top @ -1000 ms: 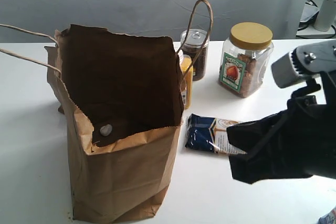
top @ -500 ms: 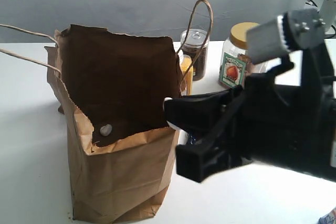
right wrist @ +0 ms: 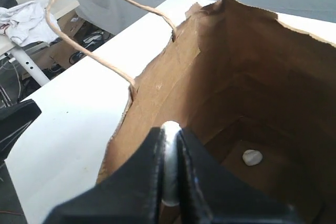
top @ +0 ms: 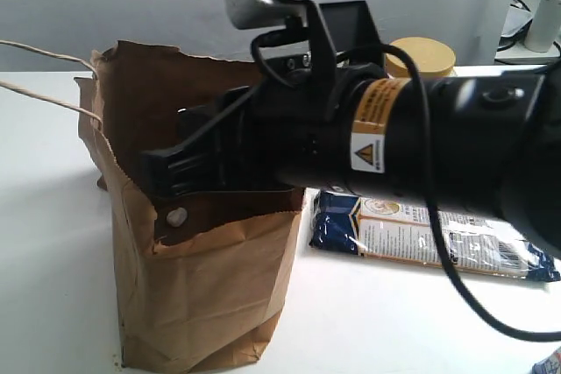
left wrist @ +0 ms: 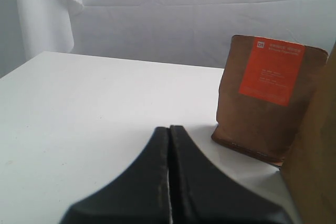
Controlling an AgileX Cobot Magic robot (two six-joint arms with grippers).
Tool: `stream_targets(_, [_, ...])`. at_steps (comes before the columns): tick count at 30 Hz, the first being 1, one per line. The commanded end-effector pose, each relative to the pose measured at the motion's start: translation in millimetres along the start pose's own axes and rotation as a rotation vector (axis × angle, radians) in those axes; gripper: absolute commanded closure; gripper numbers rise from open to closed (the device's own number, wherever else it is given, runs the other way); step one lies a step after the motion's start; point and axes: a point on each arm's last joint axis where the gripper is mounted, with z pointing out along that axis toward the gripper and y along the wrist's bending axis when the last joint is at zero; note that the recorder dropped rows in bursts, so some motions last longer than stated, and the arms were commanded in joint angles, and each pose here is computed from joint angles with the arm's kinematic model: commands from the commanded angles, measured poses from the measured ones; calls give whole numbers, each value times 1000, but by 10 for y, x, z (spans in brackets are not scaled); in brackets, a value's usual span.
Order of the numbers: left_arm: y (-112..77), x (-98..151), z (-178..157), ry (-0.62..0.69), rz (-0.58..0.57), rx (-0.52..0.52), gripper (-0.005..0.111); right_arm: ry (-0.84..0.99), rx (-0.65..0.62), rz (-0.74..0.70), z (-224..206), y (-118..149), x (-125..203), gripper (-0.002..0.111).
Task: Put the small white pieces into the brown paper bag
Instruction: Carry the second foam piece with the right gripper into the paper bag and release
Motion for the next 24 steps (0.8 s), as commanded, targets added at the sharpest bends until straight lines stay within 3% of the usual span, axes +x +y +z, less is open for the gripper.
stream_targets(1, [-4,6,0,-4,-11,7,107,16,4,-24,144,11,-4,76])
stream_targets(2, [-4,6,0,-4,-11,7,107,17,4,-22,149,10,0,65])
stream_targets(5, [-4,6,0,-4,-11,7,107,23,8,-7,143,7,3,59])
stream_targets(7, [-4,6,0,-4,-11,7,107,20,8,8,99,13,-18,66])
stream_targets(12, [-4,6,0,-4,-11,7,107,66,5,-5,-363,151,-91,108])
stream_targets(18, [-4,6,0,-4,-11,7,107,214,122,2,-799,53,-39,108])
stream_targets(24, [-4,6,0,-4,-11,7,107,205,236,29,-1058,-170,133,108])
